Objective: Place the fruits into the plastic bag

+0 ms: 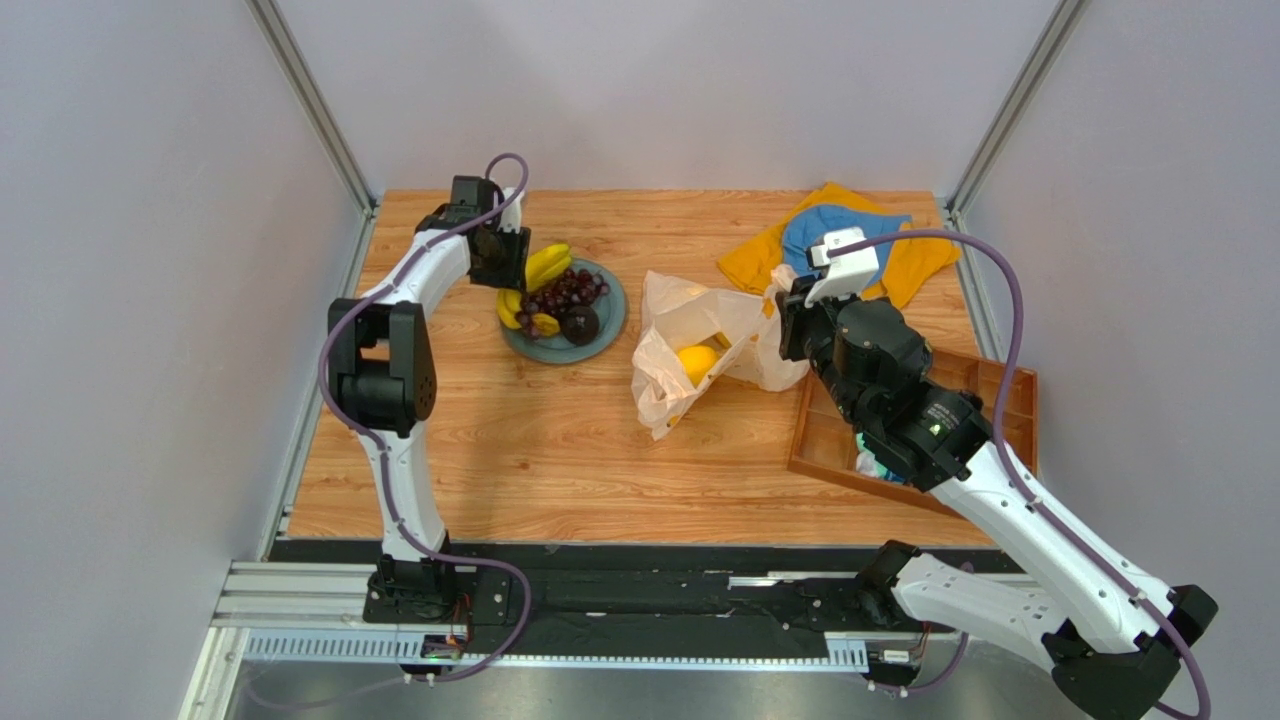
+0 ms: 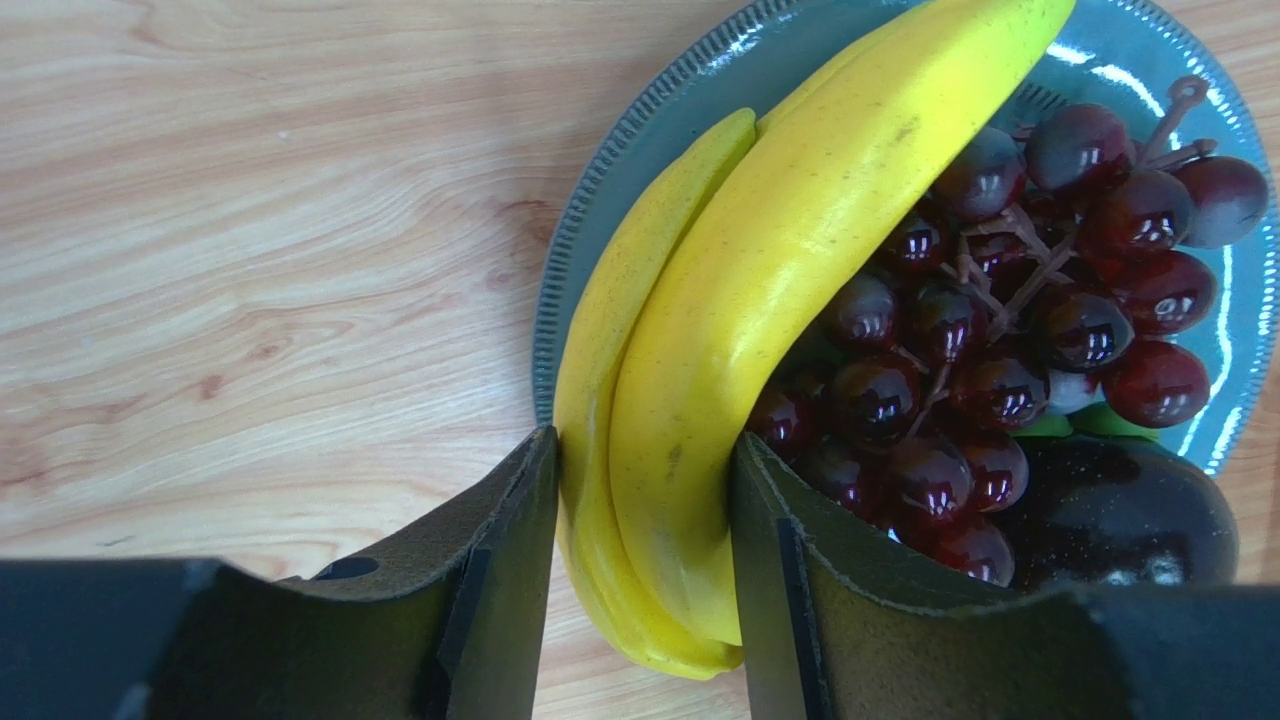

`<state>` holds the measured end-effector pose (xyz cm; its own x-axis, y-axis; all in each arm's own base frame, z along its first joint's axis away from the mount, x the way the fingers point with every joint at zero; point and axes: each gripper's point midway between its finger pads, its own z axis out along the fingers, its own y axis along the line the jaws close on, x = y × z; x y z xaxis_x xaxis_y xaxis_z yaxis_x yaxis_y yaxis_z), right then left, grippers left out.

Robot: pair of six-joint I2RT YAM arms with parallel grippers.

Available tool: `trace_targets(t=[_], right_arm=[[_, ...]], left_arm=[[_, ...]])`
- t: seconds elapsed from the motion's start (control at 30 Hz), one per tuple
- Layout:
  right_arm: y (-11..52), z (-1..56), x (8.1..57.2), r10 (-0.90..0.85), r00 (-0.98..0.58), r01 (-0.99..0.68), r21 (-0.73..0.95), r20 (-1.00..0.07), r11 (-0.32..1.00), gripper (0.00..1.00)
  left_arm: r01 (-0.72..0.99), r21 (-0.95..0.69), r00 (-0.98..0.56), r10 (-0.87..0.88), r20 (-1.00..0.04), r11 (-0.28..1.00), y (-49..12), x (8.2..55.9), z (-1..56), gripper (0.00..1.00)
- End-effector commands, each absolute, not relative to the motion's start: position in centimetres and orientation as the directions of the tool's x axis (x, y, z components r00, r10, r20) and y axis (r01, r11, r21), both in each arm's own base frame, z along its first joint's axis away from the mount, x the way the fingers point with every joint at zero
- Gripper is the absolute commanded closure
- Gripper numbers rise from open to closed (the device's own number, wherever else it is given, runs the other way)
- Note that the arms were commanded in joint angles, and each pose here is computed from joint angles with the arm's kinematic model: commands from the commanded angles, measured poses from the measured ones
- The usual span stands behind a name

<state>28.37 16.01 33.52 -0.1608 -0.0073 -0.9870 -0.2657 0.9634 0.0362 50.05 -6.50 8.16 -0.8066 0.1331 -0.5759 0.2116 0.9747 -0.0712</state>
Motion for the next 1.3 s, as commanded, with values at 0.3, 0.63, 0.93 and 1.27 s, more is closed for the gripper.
trace_targets(t=[0.3,0.63,0.93,1.27], right_arm=[[15.9,34.6,28.6,0.013,-0.129,-0.260,0.047,-0.992,0.964,1.00],[15.8,34.7,28.4,0.020,-0.124,-0.262,0.052,-0.992,0.964,1.00],[15.8,34.8,28.3,0.026,-0.124,-0.267,0.059,-0.992,0.962,1.00],[15.5,34.8,28.0,0.031,-0.125,-0.265,0.063,-0.992,0.962,1.00]], left_arm=[[0.274,0.182,-0.699,0.326,-0.637,0.944,-5.4,50.1,13.1,0.60],[0.368,0.305,-0.635,0.477,-0.608,0.878,-6.2,48.5,15.2,0.61],[0.420,0.333,-0.579,0.532,-0.618,0.844,-8.0,47.0,17.6,0.61],[0.400,0.320,-0.575,0.507,-0.642,0.859,-8.4,46.8,18.9,0.62]])
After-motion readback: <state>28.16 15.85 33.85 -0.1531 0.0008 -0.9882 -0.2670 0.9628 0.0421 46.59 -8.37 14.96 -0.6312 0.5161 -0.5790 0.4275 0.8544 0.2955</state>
